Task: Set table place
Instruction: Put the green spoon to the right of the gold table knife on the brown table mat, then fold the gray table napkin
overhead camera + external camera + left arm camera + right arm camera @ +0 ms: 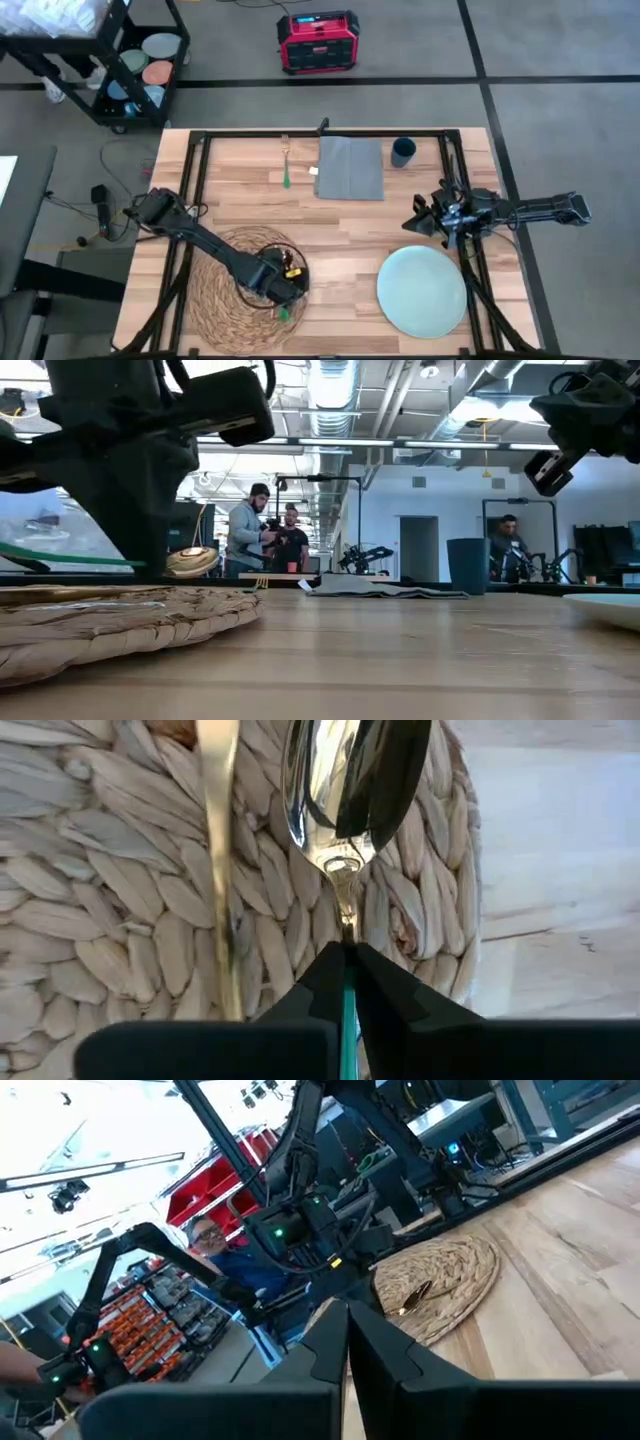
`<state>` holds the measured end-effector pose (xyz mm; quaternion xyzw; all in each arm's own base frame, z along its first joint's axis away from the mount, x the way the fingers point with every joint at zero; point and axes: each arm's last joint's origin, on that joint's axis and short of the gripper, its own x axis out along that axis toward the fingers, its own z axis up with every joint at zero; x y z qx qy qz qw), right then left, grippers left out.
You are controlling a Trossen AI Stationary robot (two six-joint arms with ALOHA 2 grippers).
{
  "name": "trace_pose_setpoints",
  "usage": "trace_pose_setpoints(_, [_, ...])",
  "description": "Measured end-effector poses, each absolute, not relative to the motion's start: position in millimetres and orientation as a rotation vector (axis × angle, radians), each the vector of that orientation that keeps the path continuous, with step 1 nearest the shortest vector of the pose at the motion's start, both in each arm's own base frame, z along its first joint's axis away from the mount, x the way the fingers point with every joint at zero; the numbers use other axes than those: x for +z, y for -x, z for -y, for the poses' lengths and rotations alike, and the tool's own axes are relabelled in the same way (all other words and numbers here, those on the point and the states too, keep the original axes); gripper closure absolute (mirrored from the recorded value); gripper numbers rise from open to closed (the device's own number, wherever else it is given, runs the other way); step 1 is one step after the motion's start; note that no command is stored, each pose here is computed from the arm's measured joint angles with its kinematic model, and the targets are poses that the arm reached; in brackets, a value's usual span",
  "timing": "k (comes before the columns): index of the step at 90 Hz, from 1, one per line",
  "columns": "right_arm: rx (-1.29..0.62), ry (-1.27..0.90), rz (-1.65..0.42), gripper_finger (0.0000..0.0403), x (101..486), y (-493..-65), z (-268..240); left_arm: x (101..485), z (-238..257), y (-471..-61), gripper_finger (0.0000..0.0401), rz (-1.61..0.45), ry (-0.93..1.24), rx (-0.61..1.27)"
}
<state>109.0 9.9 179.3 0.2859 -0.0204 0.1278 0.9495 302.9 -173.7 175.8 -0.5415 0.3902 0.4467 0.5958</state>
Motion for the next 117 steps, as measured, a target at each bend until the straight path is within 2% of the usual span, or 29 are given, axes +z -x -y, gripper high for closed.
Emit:
trace_pose_setpoints(13, [0.269, -0.581, 0.038, 0.0403, 179, -109, -10, 176, 174, -303, 0.0398, -0.904, 1.261, 1.032])
trace_pose_setpoints(36, [0.277, -0.580, 0.037, 0.0403, 179, -109, -10, 176, 171, -306, 0.0360, -0.899, 1.256, 1.019])
trace_pose_setpoints(55, [0.277, -0.581, 0.037, 0.0403, 179, -109, -10, 177, 169, -308, 0.0347, -0.873, 1.260, 1.016])
trace_pose_setpoints(73, [0.277, -0.581, 0.037, 0.0403, 179, -109, -10, 196, 154, -328, 0.0347, -0.852, 1.218, 0.856])
trace_pose_setpoints(87, [0.276, -0.581, 0.041, 0.0403, 180, -109, -10, 227, 108, -344, 0.0347, -0.760, 1.068, 0.843])
trace_pose_setpoints(100, [0.215, -0.601, 0.056, 0.0403, 179, -109, -8, 251, 36, -357, 0.0347, -0.664, 0.934, 0.886])
trace_pose_setpoints(117, [0.169, -0.605, 0.069, 0.0403, 179, -110, -7, 260, -69, -363, 0.0347, -0.568, 0.992, 0.954])
